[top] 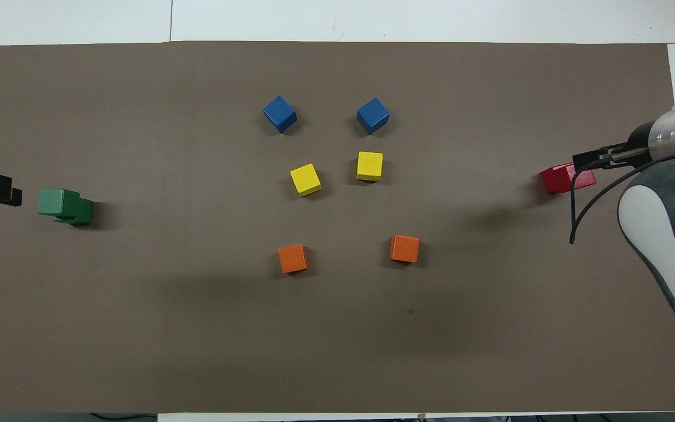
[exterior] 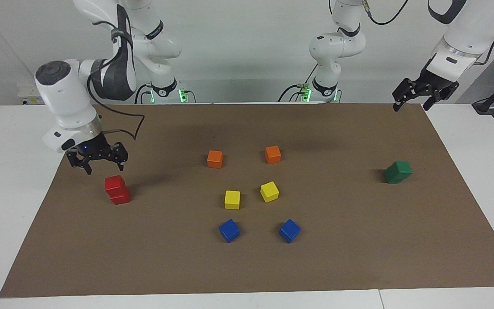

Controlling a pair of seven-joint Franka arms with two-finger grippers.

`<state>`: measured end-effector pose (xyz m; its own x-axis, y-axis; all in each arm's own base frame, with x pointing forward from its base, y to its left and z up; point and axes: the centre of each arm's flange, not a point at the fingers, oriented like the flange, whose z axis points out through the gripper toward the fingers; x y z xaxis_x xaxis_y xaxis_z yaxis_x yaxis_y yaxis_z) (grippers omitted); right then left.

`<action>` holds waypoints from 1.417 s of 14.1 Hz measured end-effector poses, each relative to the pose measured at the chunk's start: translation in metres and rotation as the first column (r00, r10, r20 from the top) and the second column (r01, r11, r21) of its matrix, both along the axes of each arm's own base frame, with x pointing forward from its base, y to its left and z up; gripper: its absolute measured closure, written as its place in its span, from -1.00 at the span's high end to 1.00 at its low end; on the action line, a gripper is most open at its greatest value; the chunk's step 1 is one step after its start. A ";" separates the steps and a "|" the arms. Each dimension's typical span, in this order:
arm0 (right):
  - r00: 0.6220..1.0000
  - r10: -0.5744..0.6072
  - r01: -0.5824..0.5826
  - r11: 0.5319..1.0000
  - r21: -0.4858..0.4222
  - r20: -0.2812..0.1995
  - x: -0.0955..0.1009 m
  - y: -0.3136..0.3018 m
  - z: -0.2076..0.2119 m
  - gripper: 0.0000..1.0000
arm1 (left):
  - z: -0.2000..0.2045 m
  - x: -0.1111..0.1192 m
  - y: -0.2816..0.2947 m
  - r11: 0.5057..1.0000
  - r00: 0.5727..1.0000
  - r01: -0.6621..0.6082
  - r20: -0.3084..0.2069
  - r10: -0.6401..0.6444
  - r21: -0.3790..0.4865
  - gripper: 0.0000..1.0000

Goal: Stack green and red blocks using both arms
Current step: 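Open the right gripper and draw it back from the red stack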

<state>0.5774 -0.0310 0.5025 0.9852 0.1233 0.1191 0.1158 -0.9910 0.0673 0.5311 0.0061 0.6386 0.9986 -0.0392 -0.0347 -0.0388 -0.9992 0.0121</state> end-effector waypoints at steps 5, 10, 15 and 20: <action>0.994 -0.091 0.095 0.994 0.061 -0.060 -0.058 0.026 0.075 1.00 | -0.002 0.000 -0.002 1.000 1.000 0.009 -0.011 -0.008 0.030 1.00; 0.990 -0.113 0.119 0.991 0.066 -0.084 -0.066 0.026 0.100 1.00 | -0.002 0.000 -0.002 1.000 1.000 0.010 -0.010 -0.009 0.030 1.00; 0.986 -0.112 0.122 0.990 0.073 -0.125 -0.039 0.022 0.107 1.00 | -0.002 0.000 -0.002 1.000 1.000 0.010 -0.010 -0.009 0.029 1.00; 0.987 -0.124 0.132 0.988 0.076 -0.104 -0.034 0.016 0.117 1.00 | -0.002 0.000 -0.002 1.000 1.000 0.010 -0.010 -0.009 0.029 1.00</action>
